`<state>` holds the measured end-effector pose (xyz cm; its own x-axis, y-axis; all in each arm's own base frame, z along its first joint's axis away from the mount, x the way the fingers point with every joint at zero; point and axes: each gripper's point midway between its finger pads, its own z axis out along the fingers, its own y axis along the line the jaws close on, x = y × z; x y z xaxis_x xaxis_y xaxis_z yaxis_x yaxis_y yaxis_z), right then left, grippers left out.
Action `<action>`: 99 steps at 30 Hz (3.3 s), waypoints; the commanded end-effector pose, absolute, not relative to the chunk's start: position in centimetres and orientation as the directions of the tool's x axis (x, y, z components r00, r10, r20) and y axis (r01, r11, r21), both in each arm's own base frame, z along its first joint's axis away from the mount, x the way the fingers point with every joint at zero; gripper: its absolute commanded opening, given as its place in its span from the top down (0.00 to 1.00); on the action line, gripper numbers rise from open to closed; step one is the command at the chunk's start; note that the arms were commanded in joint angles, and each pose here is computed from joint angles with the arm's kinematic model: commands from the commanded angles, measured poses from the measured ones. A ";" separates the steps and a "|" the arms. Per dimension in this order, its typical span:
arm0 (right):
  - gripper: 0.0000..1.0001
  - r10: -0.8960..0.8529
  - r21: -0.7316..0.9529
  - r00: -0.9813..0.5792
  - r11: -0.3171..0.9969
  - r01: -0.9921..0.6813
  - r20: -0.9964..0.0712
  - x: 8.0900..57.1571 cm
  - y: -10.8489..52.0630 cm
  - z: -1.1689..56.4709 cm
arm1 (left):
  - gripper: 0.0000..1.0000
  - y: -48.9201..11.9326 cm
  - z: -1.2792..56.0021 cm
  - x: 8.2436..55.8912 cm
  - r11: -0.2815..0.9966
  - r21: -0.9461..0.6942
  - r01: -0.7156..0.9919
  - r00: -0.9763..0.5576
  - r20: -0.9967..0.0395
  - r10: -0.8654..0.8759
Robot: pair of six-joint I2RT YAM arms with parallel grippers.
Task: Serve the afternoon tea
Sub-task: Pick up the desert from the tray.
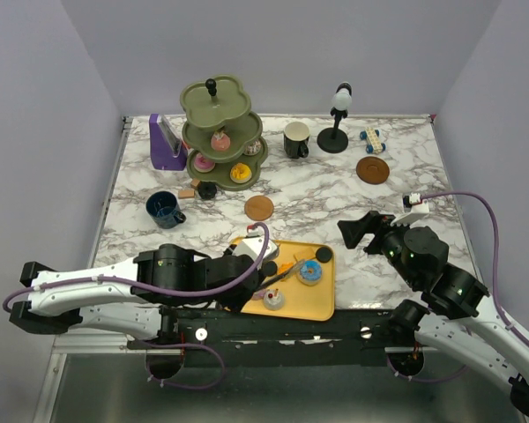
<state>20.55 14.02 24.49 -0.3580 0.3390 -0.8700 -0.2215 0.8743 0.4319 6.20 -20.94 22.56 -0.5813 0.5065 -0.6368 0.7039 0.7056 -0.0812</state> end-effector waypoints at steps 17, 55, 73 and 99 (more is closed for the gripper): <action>0.00 0.334 0.421 -0.352 0.883 -0.208 -0.874 20.7 13.7 24.3 | 0.42 -20.2 18.7 2.4 0.637 -0.014 0.771 -0.570 -0.462 0.679; 0.00 0.331 0.419 -0.354 0.883 -0.209 -0.874 20.7 13.8 24.1 | 0.40 -20.0 16.0 1.1 0.608 0.007 0.794 -0.570 -0.342 0.747; 0.00 0.334 0.422 -0.353 0.882 -0.211 -0.874 20.6 13.8 24.2 | 0.52 -20.5 17.6 2.0 0.600 0.043 0.799 -0.544 -0.373 0.752; 0.00 0.341 0.428 -0.347 0.878 -0.216 -0.874 20.5 13.8 24.4 | 0.63 -15.9 29.0 13.2 0.846 0.206 0.492 -0.506 -0.723 0.471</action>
